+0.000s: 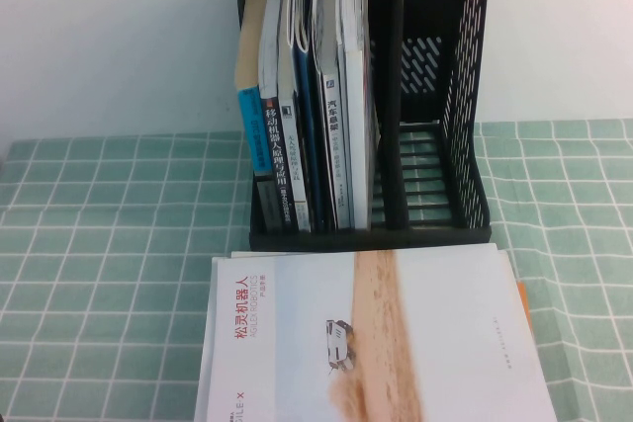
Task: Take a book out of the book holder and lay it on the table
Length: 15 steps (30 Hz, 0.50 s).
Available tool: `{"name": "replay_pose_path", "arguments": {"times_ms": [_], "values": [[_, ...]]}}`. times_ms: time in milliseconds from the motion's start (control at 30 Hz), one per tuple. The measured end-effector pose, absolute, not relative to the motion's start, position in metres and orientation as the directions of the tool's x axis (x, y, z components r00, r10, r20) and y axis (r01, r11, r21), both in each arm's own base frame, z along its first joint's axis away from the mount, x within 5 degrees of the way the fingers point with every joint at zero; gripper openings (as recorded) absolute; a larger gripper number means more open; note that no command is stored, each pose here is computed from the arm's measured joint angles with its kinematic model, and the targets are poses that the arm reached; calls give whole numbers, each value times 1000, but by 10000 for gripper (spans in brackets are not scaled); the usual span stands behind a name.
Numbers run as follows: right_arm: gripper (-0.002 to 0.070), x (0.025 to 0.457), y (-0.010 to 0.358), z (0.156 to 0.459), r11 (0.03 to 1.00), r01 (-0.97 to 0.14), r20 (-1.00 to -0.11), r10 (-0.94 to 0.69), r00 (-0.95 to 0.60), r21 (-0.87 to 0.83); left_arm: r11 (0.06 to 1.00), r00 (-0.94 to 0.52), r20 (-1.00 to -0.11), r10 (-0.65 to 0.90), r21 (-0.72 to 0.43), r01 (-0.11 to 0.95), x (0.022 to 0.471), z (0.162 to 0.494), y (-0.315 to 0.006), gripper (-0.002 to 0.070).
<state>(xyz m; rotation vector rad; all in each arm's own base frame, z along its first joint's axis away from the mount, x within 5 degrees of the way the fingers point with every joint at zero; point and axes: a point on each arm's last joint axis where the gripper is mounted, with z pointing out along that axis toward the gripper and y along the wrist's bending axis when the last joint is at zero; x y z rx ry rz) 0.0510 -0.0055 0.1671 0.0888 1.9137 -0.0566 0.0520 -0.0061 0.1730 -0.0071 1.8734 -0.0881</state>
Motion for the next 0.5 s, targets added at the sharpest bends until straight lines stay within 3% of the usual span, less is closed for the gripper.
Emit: {"name": "replay_pose_path", "arguments": {"times_ms": [500], "values": [[-2, 51, -6, 167, 996, 90, -941, 34, -336, 4, 997, -300, -952, -57, -73, 41, 52, 173, -6, -3]]}}
